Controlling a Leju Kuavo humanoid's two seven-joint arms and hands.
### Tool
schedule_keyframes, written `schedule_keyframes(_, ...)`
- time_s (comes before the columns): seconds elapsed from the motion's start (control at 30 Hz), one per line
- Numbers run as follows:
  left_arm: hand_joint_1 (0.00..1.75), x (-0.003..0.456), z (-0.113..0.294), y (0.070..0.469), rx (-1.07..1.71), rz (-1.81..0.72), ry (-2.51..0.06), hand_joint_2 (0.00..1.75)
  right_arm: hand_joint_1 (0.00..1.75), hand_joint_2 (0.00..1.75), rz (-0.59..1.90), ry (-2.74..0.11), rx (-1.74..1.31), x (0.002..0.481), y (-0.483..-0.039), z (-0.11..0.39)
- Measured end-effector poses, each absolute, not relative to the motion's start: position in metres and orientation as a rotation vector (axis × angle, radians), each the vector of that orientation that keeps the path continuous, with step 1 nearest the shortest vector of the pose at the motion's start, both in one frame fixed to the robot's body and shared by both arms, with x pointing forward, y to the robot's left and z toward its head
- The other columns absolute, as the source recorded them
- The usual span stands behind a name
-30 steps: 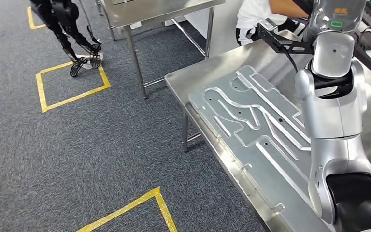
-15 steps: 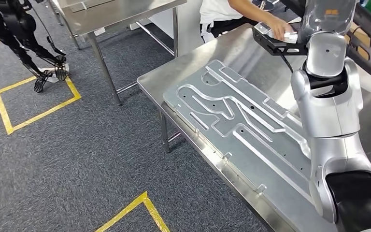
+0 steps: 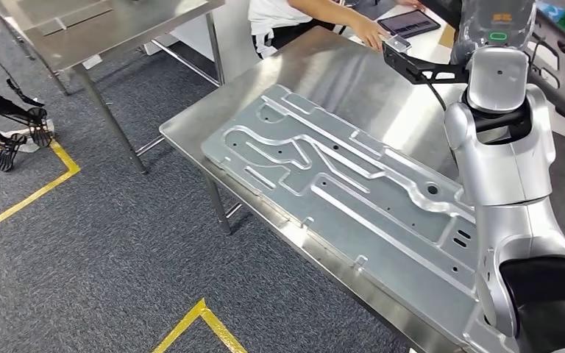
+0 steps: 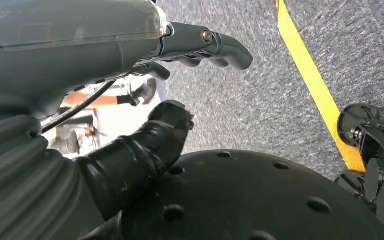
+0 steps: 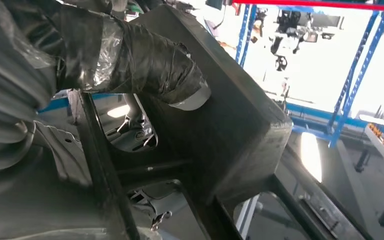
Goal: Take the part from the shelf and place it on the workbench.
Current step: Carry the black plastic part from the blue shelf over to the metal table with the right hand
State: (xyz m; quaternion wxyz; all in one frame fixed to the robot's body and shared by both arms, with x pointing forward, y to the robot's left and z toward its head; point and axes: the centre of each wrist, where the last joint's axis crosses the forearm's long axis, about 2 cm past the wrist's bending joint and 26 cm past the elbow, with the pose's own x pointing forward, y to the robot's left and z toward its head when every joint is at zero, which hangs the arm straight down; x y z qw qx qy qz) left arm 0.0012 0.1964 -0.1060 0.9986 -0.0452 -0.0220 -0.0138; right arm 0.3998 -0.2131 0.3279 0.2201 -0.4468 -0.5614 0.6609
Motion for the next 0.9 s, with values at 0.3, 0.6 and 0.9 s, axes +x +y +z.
schedule_keyframes(0.3, 0.0, 0.002, -0.106, 0.198, -0.093, -0.031, -0.049, 1.75, 1.75, 1.75, 1.866, -1.543, -1.126, 0.406, -0.202, 0.326)
schedule_keyframes(0.6, 0.0, 0.006, -0.106, 0.2, -0.103, -0.038, -0.057, 1.75, 1.75, 1.75, 1.928, -1.479, -0.951, 0.416, -0.185, 0.331)
schedule_keyframes(0.9, 0.0, 0.005, -0.107, 0.202, -0.11, -0.023, -0.054, 1.75, 1.75, 1.75, 2.09, -1.374, -0.751, 0.415, -0.149, 0.346)
